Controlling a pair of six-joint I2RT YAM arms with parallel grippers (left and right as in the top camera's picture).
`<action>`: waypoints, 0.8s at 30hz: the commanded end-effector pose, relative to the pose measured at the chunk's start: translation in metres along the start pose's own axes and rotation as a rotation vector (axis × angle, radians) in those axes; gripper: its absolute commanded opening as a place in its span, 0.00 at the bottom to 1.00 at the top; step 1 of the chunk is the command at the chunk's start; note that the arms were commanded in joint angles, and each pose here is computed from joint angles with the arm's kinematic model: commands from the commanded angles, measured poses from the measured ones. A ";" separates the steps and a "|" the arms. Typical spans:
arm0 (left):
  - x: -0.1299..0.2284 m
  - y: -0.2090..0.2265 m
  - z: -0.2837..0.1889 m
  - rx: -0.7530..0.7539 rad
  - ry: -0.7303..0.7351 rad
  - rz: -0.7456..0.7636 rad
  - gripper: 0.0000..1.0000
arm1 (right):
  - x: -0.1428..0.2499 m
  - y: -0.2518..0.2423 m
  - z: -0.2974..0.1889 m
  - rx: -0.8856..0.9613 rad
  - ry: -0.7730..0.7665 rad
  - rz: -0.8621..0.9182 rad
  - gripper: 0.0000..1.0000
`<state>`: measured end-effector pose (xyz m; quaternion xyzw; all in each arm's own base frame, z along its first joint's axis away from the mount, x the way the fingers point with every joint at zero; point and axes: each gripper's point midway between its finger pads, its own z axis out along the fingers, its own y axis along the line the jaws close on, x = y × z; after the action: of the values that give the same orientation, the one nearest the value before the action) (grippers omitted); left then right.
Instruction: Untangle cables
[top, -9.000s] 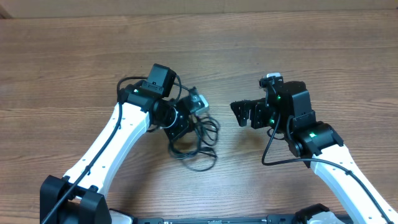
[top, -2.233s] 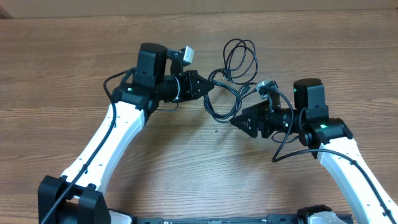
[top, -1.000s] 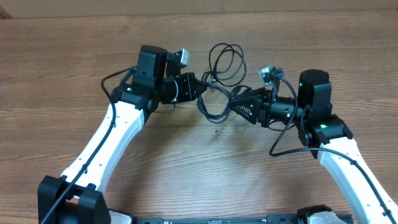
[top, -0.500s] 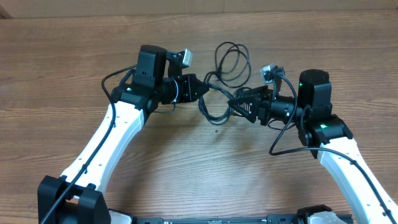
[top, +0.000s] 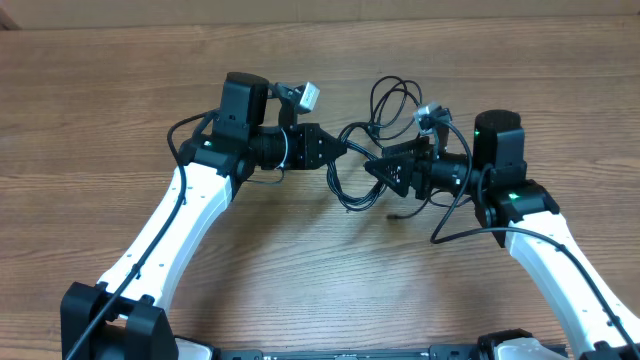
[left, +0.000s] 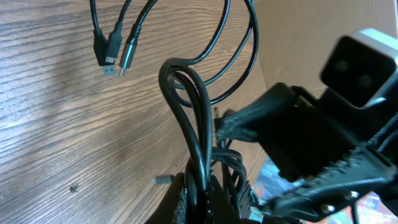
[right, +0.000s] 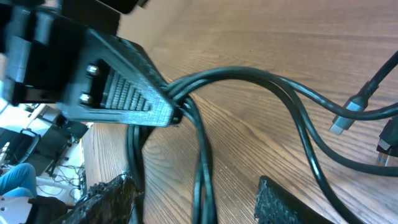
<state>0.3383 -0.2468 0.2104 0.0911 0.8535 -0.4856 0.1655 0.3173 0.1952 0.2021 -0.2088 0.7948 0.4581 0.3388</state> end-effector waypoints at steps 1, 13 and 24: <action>0.003 -0.019 -0.003 0.067 0.015 0.050 0.04 | -0.006 0.008 0.006 -0.014 0.002 -0.043 0.62; -0.001 -0.021 -0.003 0.071 -0.001 0.069 0.04 | 0.005 0.025 0.023 -0.038 0.045 -0.076 0.36; -0.010 -0.004 -0.004 -0.023 -0.051 0.066 0.04 | 0.009 0.024 0.022 -0.035 0.061 -0.058 0.29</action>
<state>0.3398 -0.2483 0.2137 0.0969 0.8490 -0.4901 0.1721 0.3068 0.2183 0.1924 -0.2358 0.8003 0.4442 0.3265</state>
